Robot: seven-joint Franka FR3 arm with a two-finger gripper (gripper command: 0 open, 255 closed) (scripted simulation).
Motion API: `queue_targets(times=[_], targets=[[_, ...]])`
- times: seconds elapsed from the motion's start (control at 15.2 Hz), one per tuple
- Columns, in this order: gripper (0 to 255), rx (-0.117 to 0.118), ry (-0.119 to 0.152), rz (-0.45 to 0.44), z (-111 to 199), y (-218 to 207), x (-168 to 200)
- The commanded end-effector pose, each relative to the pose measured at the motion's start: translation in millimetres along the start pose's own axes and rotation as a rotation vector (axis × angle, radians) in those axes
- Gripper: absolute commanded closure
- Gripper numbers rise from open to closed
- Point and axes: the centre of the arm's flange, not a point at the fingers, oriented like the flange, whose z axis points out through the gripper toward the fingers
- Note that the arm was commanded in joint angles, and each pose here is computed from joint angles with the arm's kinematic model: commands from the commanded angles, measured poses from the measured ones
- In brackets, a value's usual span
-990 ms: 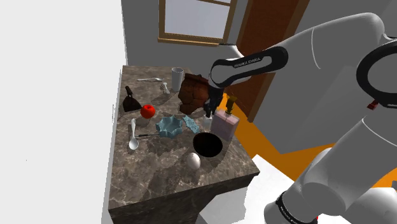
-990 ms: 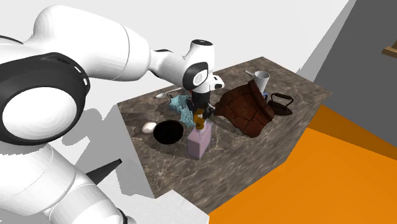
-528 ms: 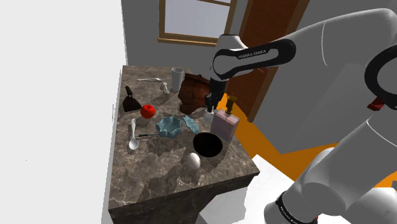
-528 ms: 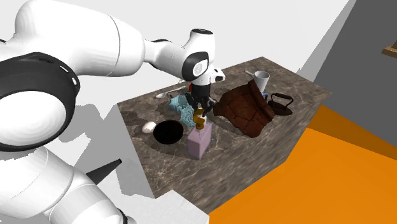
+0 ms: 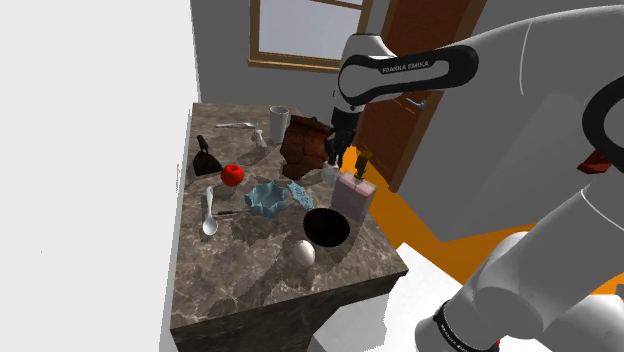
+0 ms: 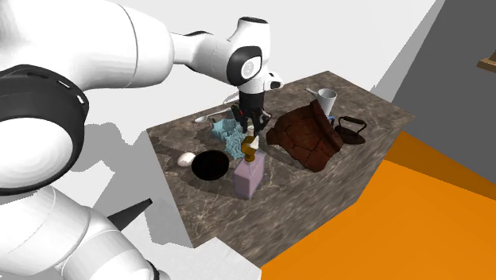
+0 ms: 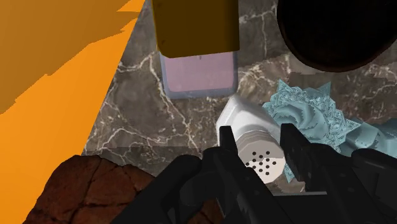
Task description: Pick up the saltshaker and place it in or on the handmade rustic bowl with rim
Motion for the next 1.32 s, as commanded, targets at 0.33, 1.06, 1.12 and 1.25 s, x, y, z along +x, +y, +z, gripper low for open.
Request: queue_targets(times=[0.33, 1.06, 1.12, 1.25], targets=[[255, 0.000, 0.000, 0.000, -29.6, -21.1, -16.7], [255, 0.000, 0.000, 0.000, -54.9, -121.0, -93.3], [255, 0.000, 0.000, 0.000, -49.6, -120.9, -93.1], [255, 0.000, 0.000, 0.000, -39.1, -120.9, -92.9]])
